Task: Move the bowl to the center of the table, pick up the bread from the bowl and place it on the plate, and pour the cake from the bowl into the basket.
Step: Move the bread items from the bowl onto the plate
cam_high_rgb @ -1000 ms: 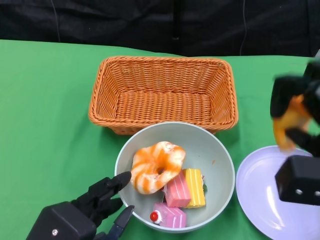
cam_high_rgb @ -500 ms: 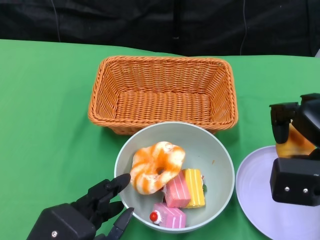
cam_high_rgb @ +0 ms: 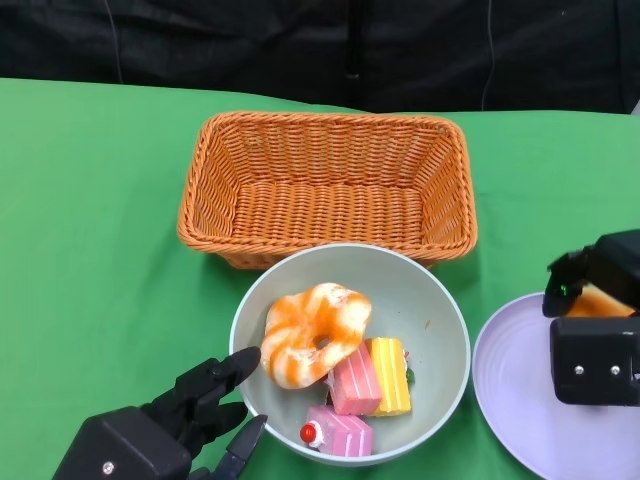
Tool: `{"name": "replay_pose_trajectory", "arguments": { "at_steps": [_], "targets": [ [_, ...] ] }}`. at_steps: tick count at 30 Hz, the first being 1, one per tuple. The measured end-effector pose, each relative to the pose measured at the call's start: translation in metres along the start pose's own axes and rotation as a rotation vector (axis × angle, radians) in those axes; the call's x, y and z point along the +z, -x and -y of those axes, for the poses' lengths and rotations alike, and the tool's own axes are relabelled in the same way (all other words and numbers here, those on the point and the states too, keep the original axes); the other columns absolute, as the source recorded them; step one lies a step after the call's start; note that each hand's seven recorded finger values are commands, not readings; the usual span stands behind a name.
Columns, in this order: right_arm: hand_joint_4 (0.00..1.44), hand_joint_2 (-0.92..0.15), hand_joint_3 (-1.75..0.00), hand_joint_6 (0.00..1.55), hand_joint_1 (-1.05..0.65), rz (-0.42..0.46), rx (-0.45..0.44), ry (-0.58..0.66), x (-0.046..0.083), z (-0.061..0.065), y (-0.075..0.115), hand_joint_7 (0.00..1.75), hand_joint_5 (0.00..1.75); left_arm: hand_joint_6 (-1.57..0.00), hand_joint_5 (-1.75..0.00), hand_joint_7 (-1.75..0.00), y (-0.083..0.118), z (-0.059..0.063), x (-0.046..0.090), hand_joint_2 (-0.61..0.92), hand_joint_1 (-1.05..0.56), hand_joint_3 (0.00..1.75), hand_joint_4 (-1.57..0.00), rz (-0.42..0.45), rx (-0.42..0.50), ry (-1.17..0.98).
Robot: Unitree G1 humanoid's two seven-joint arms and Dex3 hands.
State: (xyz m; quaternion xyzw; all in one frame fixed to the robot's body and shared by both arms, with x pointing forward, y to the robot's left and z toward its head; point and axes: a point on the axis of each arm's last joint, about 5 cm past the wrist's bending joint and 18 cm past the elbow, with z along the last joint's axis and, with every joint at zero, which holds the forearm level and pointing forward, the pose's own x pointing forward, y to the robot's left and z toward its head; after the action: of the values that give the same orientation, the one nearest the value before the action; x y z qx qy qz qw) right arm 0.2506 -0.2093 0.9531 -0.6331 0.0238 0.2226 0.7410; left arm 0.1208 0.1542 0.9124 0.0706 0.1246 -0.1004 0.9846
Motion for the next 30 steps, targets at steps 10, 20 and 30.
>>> {"name": "replay_pose_trajectory", "arguments": {
  "at_steps": [10,20,30],
  "targets": [
    [0.20,-0.92,-0.12,0.25,-0.67,-0.010,0.130,0.000,0.007,0.018,0.005,0.00,0.00,-0.34,-0.60,-0.01,0.000,0.000,0.000,0.92,-0.64,0.63,-0.15,0.000,0.001,0.001],
    [0.14,-0.92,-0.13,0.17,-0.80,0.057,0.074,0.011,0.019,0.030,0.022,0.00,0.01,-0.34,-0.61,-0.01,0.000,-0.001,0.000,0.92,-0.63,0.63,-0.14,0.002,-0.006,0.001],
    [0.30,-0.92,-0.07,0.25,-0.61,0.258,-0.235,-0.006,0.034,0.042,0.051,0.04,0.09,-0.35,-0.62,-0.01,0.000,-0.001,0.001,0.92,-0.65,0.63,-0.14,0.004,-0.007,-0.001]
  ]
}}
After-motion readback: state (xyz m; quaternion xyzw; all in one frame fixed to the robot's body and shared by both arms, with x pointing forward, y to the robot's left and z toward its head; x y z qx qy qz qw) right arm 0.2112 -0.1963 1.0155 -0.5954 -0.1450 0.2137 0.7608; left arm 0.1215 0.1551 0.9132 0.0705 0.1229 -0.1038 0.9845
